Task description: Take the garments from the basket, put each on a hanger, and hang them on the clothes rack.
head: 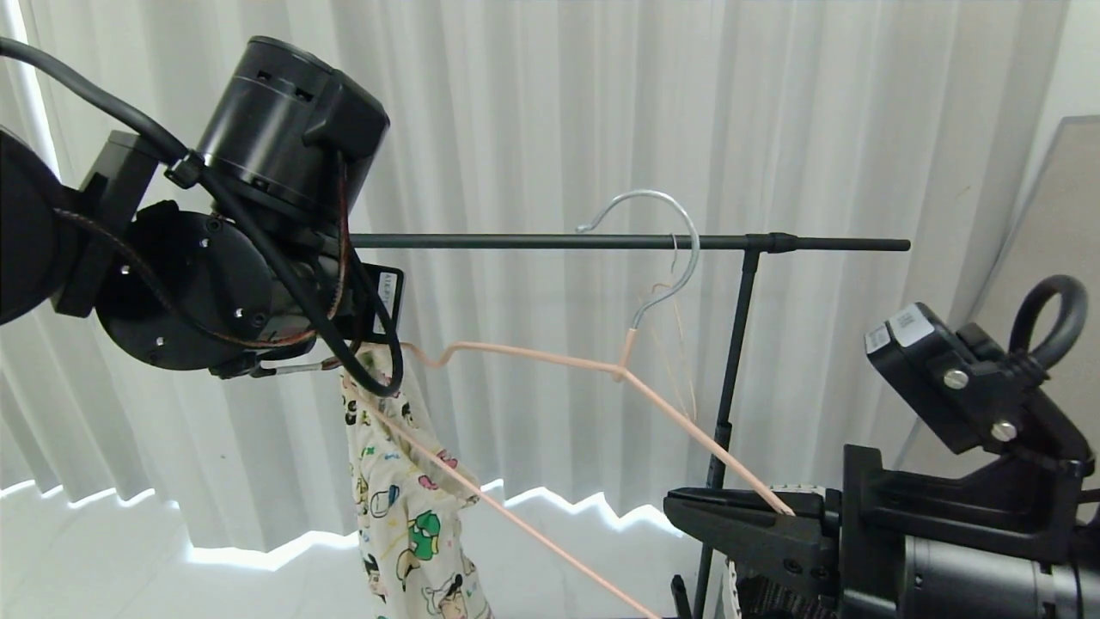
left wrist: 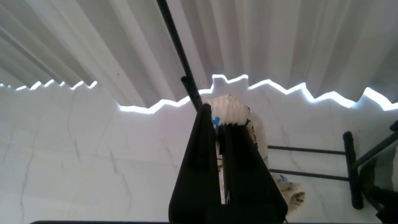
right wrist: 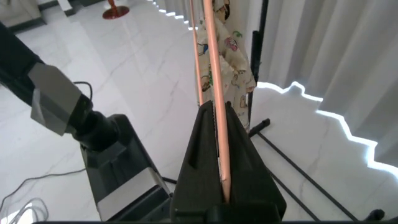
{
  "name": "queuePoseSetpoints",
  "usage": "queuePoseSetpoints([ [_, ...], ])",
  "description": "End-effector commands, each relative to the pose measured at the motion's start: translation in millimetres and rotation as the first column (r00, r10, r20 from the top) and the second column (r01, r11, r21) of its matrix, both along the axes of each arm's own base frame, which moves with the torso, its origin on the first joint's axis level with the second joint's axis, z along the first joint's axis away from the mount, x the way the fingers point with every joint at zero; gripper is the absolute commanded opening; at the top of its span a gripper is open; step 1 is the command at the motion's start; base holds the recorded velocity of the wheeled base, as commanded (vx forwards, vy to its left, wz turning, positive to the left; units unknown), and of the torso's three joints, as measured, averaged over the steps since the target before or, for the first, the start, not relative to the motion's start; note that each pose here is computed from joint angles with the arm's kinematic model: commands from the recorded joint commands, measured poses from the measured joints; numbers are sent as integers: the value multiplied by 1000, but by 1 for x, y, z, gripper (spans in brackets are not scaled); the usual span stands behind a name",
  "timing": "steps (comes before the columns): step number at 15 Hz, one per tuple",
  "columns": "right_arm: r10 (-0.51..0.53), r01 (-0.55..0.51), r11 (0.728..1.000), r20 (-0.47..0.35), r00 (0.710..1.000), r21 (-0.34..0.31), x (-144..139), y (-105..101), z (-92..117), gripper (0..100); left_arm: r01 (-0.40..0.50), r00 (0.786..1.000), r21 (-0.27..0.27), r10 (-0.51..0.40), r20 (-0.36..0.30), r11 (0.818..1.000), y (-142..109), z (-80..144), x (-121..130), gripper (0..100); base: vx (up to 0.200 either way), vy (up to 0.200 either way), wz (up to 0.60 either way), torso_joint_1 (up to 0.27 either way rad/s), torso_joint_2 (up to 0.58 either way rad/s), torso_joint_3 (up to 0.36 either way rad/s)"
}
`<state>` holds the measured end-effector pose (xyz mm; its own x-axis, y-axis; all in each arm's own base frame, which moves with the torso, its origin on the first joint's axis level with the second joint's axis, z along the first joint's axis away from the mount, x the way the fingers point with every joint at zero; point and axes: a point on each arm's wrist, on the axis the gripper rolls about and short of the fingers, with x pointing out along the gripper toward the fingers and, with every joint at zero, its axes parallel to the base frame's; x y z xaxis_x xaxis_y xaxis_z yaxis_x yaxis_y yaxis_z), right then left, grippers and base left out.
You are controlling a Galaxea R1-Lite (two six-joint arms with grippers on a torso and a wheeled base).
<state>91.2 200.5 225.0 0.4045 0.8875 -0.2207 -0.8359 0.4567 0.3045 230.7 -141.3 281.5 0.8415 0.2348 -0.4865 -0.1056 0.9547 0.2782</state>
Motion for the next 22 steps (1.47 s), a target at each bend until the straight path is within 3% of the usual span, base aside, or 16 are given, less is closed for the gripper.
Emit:
queuePoseSetpoints([
  [1, -8, 8, 1000, -8, 1000, -18, 5, 7, -5, 0, 0, 1000, -5, 0, 7, 1000, 0, 2, -2, 0, 0, 0, 0, 0, 0, 0],
  [9, -61, 61, 998, 1, 998, -5, 14, 4, -4, 0, 19, 1000, -5, -19, 8, 1000, -4, 2, -6, 0, 0, 0, 0, 0, 0, 0],
  [11, -76, 76, 997, 0, 997, -22, 17, 8, -7, 0, 20, 1000, -2, -20, 10, 1000, -5, 2, -7, 0, 0, 0, 0, 0, 0, 0],
  [15, -118, 118, 993, 18, 993, 6, 26, 23, -14, 0, -12, 999, 28, 11, 30, 1000, -6, 2, -8, 0, 0, 0, 0, 0, 0, 0],
  [20, -135, 135, 991, 14, 991, -7, 30, 30, -21, 0, 48, 998, 24, -49, 35, 999, -19, 4, -17, 0, 0, 0, 0, 0, 0, 0],
  [22, -138, 138, 990, 5, 990, -11, 31, 32, -23, 0, 88, 994, -1, -87, 68, 996, -24, 14, -27, 0, 0, 0, 0, 0, 0, 0],
])
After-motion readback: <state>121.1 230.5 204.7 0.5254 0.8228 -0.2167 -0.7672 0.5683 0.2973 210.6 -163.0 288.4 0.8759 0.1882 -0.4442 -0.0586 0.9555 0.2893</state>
